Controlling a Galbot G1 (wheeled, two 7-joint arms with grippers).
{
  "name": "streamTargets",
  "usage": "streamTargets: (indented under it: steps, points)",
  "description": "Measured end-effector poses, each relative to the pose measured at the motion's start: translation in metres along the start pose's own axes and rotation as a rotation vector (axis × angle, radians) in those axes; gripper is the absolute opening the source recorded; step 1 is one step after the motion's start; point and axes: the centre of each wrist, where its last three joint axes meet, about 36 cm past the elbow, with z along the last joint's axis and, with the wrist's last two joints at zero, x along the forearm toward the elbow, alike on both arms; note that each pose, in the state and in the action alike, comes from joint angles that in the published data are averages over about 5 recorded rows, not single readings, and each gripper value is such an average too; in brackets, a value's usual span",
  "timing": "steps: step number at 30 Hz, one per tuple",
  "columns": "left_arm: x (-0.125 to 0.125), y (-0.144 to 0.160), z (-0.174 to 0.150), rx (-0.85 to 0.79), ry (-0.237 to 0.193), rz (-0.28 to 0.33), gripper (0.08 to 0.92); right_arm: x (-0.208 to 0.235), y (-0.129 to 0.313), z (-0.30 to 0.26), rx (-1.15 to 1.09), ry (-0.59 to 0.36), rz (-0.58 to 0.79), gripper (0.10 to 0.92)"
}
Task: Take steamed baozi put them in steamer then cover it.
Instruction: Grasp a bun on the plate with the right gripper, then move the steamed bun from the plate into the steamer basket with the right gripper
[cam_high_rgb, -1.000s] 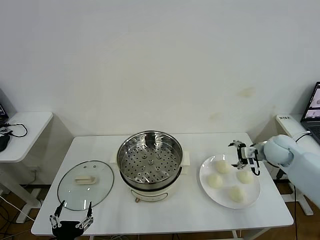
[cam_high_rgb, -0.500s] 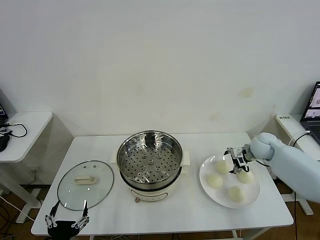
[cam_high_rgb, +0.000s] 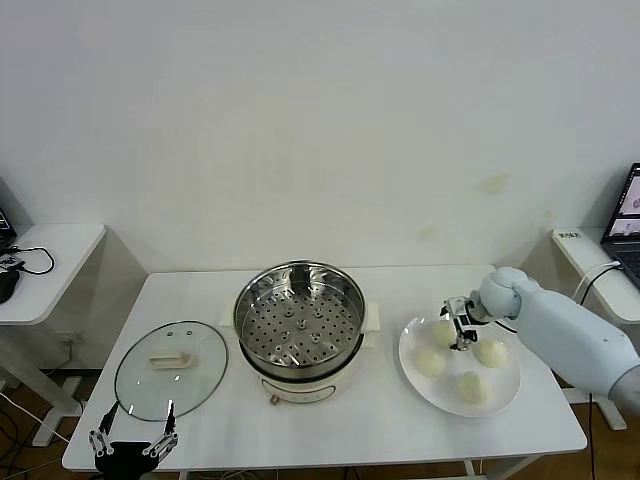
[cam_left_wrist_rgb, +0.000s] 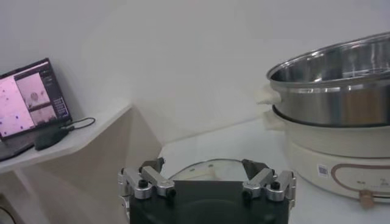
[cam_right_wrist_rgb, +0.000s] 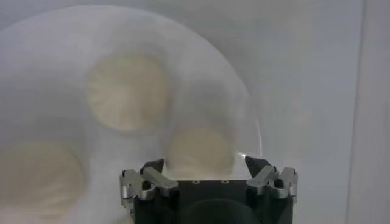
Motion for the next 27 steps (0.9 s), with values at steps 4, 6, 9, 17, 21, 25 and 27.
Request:
streamTargets:
  steps: [4, 6, 9, 17, 21, 25, 27]
  points:
    - [0.0, 0.0, 0.0, 0.001, -0.001, -0.001, 0.823, 0.001, -0.002, 0.0, -0.003, 0.003, -0.006, 0.623]
    - [0.0, 0.0, 0.0, 0.001, -0.002, -0.001, 0.823, 0.002, -0.003, 0.0, -0.003, 0.004, -0.01, 0.589]
    - [0.0, 0.0, -0.001, 0.001, -0.003, 0.0, 0.823, 0.006, -0.004, 0.001, -0.005, 0.005, -0.015, 0.569]
    - [-0.002, -0.001, 0.0, -0.001, -0.004, 0.008, 0.823, 0.036, -0.013, 0.004, -0.009, -0.007, 0.0, 0.576]
    - [-0.003, -0.001, 0.0, -0.001, -0.006, 0.017, 0.823, 0.064, -0.022, 0.005, -0.015, -0.023, 0.029, 0.577]
    - [-0.005, -0.002, 0.0, 0.0, -0.011, 0.025, 0.823, 0.094, -0.037, -0.004, -0.008, -0.052, 0.065, 0.583]
    - [-0.006, -0.003, 0.0, 0.002, -0.011, 0.029, 0.823, 0.109, -0.047, -0.011, -0.001, -0.067, 0.085, 0.585]
